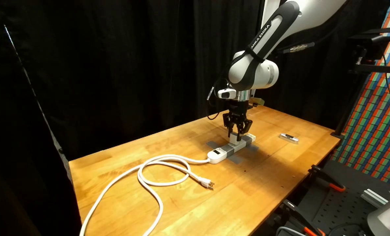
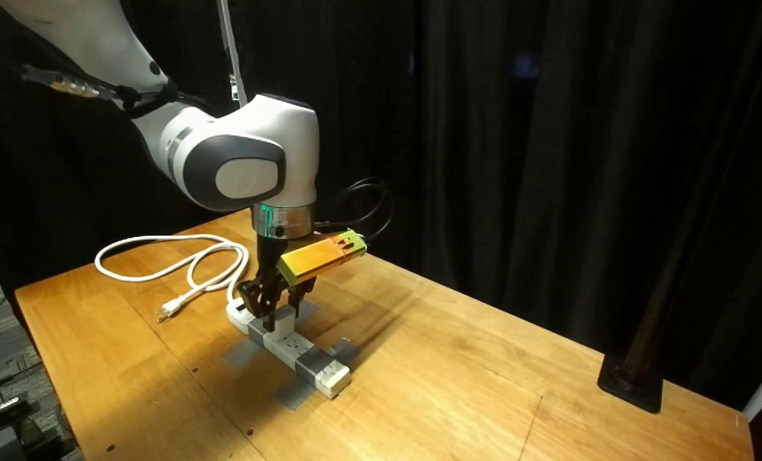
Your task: Plug the adapter into the extension cord
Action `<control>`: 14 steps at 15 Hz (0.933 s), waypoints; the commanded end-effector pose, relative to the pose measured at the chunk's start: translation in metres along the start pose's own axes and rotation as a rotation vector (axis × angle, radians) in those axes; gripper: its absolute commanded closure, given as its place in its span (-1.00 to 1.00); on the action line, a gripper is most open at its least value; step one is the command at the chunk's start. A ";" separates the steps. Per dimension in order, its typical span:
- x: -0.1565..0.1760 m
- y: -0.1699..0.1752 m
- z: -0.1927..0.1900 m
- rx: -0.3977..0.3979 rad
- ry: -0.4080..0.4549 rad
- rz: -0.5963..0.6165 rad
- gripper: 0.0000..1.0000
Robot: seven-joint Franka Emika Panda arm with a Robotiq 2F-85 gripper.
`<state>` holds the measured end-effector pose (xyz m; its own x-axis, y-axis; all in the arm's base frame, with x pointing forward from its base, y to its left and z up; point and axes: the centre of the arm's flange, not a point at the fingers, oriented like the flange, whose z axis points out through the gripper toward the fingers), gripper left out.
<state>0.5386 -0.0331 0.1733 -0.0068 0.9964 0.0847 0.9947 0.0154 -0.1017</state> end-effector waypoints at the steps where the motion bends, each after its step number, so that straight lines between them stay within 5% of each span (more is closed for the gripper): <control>1: -0.001 0.001 0.012 -0.024 0.013 -0.026 0.54; 7: 0.008 -0.023 0.017 -0.068 -0.003 -0.063 0.54; 14: 0.027 -0.042 0.040 -0.107 -0.120 -0.147 0.54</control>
<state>0.5128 -0.0194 0.1727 -0.1063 0.9941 0.0198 0.9941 0.1058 0.0258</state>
